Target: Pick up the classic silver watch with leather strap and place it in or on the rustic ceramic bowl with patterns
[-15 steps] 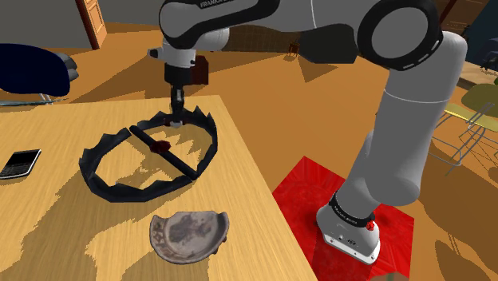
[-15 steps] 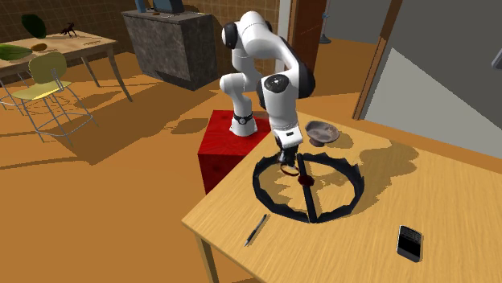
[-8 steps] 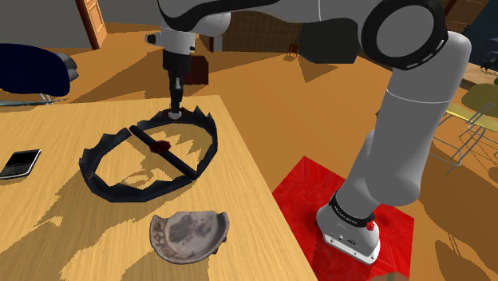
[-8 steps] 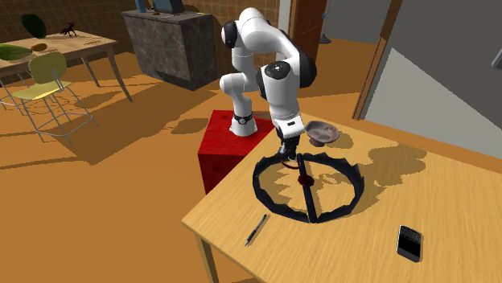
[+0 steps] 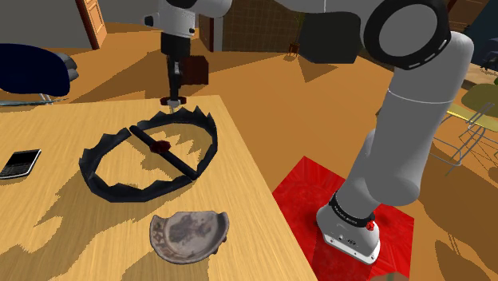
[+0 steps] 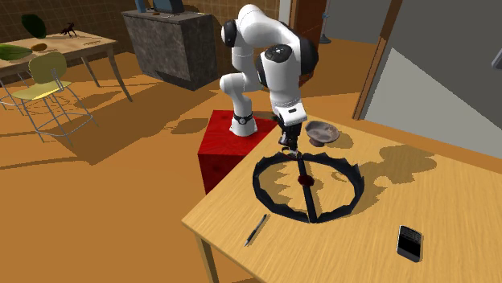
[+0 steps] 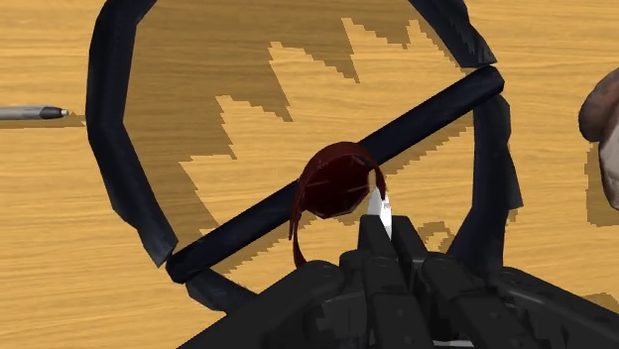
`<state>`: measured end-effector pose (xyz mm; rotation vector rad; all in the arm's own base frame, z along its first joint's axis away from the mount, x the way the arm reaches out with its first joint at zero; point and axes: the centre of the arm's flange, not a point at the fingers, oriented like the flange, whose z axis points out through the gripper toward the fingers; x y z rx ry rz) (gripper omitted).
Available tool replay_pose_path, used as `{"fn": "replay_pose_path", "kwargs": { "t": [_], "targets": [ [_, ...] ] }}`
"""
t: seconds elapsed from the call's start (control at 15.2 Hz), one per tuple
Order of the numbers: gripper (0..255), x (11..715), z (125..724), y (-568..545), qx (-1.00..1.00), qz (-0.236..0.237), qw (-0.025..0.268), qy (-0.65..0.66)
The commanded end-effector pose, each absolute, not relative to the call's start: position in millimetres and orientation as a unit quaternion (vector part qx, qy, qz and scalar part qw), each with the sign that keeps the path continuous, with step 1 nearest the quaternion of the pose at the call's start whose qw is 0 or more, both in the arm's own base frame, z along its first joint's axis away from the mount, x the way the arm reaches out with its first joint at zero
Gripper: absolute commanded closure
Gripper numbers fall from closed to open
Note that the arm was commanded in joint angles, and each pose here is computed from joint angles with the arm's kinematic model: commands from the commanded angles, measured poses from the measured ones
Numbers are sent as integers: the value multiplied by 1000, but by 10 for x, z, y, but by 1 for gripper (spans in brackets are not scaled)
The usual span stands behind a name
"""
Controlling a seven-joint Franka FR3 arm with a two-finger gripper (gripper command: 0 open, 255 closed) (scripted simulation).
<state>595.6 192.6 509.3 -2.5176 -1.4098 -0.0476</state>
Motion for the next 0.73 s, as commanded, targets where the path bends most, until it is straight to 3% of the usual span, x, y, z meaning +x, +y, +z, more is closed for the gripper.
{"fn": "replay_pose_path", "kwargs": {
  "t": [0.0, 0.66],
  "targets": [
    [255, 5957, 5186, 1925, -865, -16, 128, -485],
    [255, 4834, 5283, 2613, -865, -16, 128, -485]
  ]
}}
